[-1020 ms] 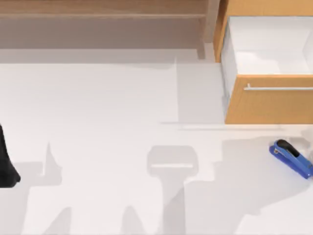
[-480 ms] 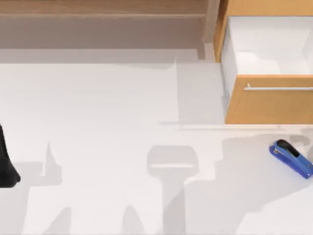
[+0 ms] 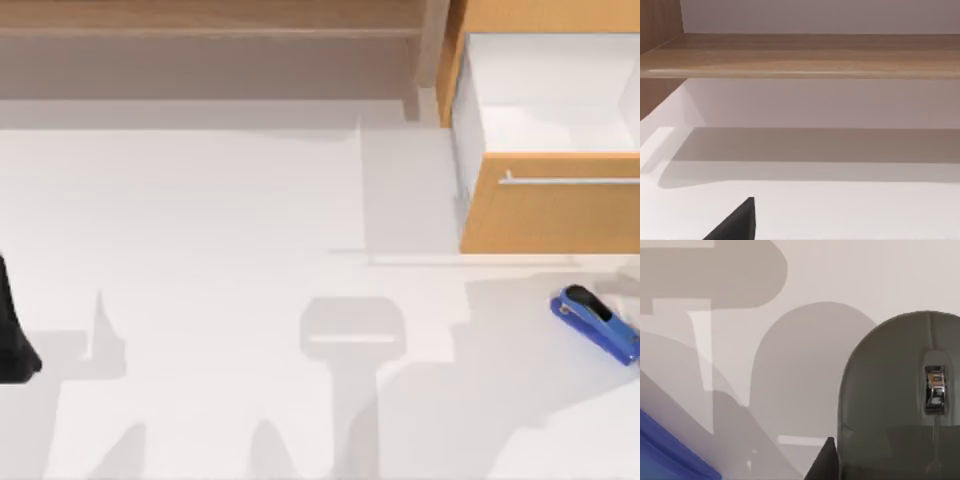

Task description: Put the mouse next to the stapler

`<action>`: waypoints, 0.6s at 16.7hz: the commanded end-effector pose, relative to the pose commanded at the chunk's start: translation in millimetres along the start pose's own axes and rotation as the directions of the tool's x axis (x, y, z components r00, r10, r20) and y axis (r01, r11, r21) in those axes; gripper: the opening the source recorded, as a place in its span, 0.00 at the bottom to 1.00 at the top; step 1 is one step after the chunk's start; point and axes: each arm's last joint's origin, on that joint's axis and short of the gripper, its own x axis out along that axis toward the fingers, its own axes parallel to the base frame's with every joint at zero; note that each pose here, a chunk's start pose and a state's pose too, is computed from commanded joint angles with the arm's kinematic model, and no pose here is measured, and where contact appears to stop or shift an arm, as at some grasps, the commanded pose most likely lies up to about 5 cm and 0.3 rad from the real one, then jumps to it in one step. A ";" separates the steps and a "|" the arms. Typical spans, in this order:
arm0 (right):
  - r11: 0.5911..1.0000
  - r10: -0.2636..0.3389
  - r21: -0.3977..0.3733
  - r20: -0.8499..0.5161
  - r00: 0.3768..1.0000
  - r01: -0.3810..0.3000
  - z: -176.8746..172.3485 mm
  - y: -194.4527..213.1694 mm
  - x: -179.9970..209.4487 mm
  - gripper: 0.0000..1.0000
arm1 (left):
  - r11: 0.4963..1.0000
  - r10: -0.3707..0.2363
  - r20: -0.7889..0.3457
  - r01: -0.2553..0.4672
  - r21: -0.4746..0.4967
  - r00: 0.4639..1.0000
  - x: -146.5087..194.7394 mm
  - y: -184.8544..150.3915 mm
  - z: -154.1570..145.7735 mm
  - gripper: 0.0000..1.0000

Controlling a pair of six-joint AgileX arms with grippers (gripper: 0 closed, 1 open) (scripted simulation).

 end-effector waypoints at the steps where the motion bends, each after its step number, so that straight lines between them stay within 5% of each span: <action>1: 1.000 0.000 0.000 0.000 1.000 0.000 0.0 0.0 0.0 0.00 | 1.000 0.000 0.000 0.000 0.000 1.000 0.0 0.0 0.0 1.00; 10: 1.000 0.000 0.000 0.000 1.000 0.000 0.0 0.0 0.0 0.68 | 1.000 0.000 0.000 0.000 0.000 1.000 0.0 0.0 0.0 1.00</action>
